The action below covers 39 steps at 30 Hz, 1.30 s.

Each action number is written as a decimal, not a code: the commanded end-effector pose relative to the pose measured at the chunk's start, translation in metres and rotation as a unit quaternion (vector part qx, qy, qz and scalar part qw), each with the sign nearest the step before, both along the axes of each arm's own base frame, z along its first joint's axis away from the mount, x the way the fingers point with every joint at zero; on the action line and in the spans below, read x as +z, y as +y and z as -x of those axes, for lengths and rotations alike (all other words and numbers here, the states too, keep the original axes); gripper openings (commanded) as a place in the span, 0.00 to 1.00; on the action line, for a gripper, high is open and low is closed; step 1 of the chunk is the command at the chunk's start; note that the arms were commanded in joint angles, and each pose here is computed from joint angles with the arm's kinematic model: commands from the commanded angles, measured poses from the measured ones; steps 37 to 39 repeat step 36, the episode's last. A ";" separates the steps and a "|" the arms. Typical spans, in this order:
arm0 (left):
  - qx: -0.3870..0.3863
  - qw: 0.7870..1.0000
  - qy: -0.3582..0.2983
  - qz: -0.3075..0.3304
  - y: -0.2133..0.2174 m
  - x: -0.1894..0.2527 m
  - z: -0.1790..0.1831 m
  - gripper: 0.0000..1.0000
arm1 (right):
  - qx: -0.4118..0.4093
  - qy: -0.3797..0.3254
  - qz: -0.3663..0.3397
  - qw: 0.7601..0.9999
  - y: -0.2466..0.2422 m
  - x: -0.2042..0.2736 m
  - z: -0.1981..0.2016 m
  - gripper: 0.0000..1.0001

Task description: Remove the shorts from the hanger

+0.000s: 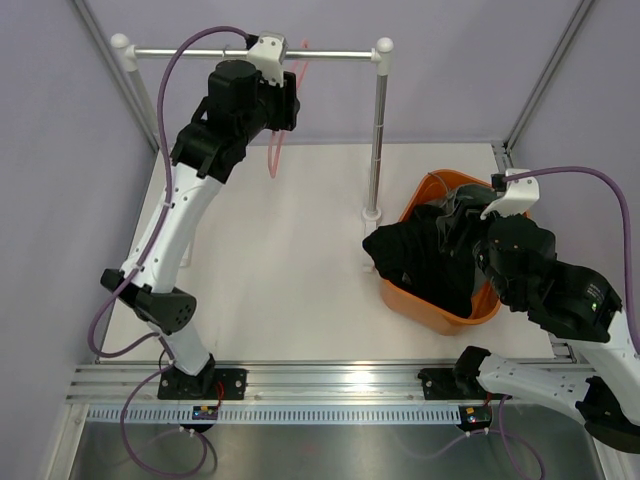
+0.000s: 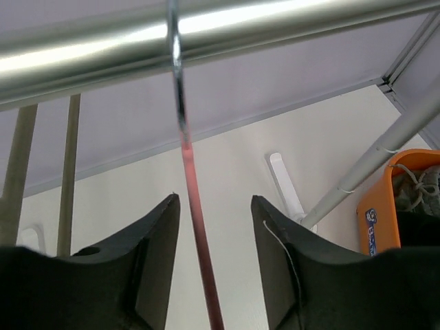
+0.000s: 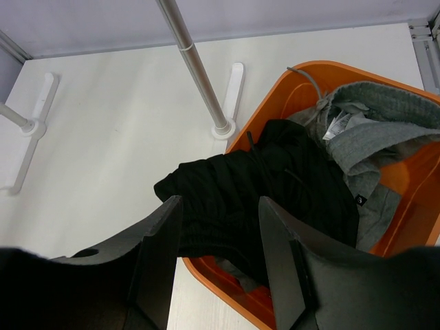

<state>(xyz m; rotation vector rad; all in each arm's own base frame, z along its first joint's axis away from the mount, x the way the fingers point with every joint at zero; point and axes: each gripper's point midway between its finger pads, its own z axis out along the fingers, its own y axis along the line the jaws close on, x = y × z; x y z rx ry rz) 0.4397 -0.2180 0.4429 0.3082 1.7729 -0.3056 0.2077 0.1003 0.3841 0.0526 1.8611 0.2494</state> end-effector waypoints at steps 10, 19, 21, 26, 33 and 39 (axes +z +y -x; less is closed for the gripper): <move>0.007 0.998 -0.059 0.016 0.026 0.060 0.098 0.65 | 0.016 -0.017 -0.019 1.000 0.010 0.004 -0.003 0.65; -0.051 0.998 -0.016 0.039 0.022 0.004 0.212 0.70 | 0.094 -0.031 -0.056 0.994 0.028 0.000 0.013 0.78; -0.067 0.997 0.012 0.025 0.017 -0.037 0.225 0.70 | 0.105 -0.032 -0.063 0.992 0.028 -0.003 0.017 0.99; -0.086 0.995 0.037 0.022 0.029 -0.081 0.249 0.70 | 0.102 -0.052 -0.087 0.990 0.015 -0.003 0.027 0.99; -0.096 0.994 0.044 0.012 0.042 -0.106 0.261 0.70 | 0.100 -0.074 -0.104 0.987 0.006 -0.009 0.033 0.99; -0.101 0.994 0.044 0.008 0.042 -0.109 0.263 0.70 | 0.098 -0.072 -0.094 0.988 0.005 -0.014 0.031 0.99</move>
